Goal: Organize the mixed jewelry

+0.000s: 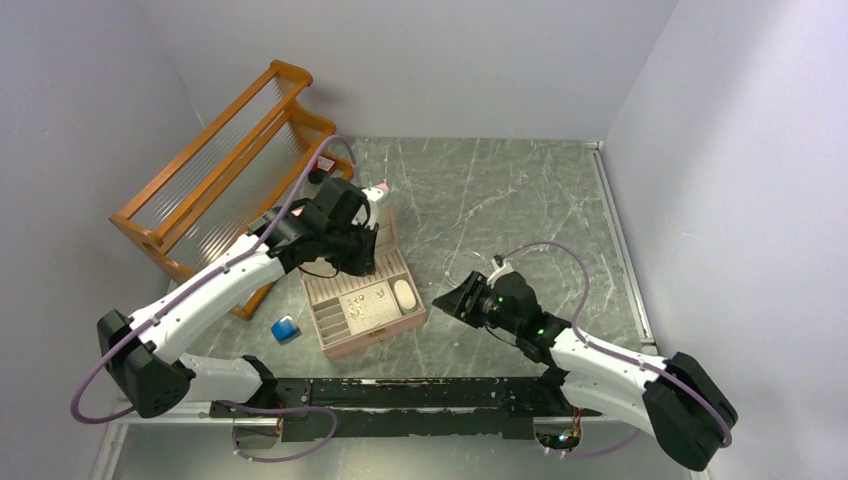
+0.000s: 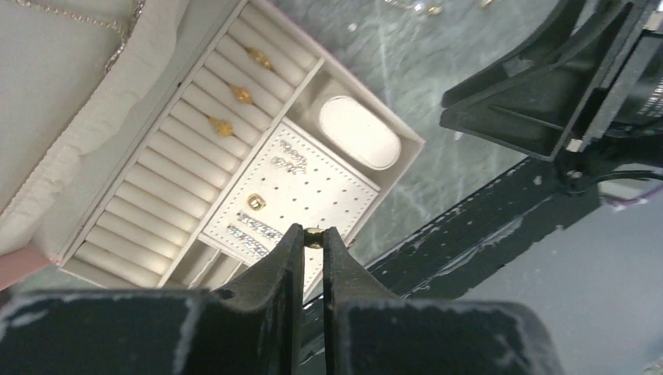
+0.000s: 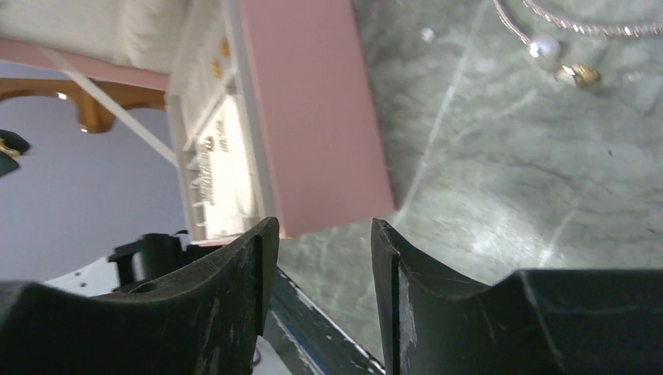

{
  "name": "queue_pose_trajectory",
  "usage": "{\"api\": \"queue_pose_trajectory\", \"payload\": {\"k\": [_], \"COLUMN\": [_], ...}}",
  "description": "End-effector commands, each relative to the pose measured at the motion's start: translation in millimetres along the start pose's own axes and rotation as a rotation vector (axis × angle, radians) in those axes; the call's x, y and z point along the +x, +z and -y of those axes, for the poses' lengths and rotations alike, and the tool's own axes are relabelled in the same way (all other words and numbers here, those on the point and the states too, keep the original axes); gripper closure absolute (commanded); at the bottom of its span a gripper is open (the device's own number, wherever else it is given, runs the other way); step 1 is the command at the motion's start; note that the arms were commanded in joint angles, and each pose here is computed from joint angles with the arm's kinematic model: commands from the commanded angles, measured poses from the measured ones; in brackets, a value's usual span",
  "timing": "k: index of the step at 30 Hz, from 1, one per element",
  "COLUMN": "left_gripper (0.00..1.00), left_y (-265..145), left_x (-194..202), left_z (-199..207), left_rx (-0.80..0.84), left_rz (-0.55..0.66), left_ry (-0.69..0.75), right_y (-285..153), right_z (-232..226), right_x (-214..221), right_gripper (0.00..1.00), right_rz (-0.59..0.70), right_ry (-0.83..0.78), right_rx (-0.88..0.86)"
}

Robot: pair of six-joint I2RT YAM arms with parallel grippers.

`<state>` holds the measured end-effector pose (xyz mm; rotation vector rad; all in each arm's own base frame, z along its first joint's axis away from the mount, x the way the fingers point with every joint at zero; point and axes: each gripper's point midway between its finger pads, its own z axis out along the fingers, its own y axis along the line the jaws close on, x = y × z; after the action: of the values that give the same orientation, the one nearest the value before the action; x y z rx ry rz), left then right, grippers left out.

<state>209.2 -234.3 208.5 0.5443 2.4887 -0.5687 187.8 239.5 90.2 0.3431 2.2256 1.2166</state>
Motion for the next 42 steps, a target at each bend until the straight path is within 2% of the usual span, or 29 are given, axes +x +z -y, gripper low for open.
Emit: {"api": "queue_pose_trajectory", "payload": {"k": [1,8,15,23,42], "left_gripper": [0.88,0.88,0.89,0.89,0.9], "left_y": [5.3,33.0,53.9,59.8,77.6], "left_x": [7.4,26.9,36.8,57.0,67.4], "left_z": [-17.4,-34.5,-33.6,-41.2,-41.3], "left_rx": [-0.101,-0.197,-0.195,-0.216,-0.212], "left_rz": [-0.046,-0.16,-0.23,-0.305,-0.335], "left_ry": [0.053,0.09,0.116,0.156,0.15], "right_y": [8.8,16.9,21.9,23.2,27.1], "right_z": [1.3,27.2,31.4,36.0,41.8], "right_x": [-3.3,7.3,8.9,11.1,15.8], "right_gripper": [0.5,0.5,0.51,0.51,0.51], "right_rz": [0.073,0.089,0.096,0.091,0.072], "right_ry": [-0.004,-0.041,-0.06,-0.054,-0.039], "right_rx": [-0.025,0.051,0.078,0.089,0.11]}}
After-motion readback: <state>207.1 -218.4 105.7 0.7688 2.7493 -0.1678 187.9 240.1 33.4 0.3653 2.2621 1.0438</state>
